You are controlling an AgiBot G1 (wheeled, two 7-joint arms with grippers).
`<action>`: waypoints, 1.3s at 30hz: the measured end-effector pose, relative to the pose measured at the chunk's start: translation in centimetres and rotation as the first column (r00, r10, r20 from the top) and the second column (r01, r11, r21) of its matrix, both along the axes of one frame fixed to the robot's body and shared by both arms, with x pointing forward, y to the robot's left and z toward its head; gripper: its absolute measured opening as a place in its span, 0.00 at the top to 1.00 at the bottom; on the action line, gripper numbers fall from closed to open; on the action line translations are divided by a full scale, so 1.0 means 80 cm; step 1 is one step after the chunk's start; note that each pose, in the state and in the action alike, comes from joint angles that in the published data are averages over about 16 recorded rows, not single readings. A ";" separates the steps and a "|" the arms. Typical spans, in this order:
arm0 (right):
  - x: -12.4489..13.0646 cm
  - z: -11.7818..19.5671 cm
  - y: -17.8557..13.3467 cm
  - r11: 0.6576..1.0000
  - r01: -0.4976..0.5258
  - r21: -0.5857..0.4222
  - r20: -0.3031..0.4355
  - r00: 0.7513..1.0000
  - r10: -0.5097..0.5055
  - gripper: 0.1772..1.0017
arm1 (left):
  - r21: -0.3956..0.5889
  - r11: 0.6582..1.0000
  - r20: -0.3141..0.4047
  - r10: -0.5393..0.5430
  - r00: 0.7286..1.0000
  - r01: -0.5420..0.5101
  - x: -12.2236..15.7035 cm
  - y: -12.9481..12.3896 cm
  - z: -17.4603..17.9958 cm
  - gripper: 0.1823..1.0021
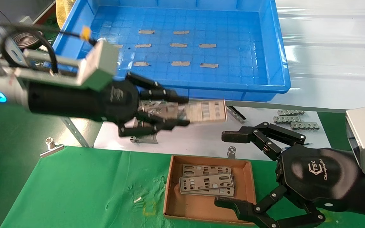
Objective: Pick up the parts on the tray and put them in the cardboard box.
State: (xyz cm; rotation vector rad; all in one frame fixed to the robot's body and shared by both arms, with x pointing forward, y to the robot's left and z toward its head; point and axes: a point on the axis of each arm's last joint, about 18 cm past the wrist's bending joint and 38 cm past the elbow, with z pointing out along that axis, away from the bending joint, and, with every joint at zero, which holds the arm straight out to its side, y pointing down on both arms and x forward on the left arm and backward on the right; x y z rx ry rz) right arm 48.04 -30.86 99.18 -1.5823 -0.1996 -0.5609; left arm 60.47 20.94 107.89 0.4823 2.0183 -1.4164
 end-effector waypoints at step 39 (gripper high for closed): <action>0.000 0.000 0.000 1.000 0.000 0.000 0.000 1.000 0.000 0.00 | 0.185 0.978 0.005 0.092 0.996 -0.092 0.104 -0.104 -0.226 0.63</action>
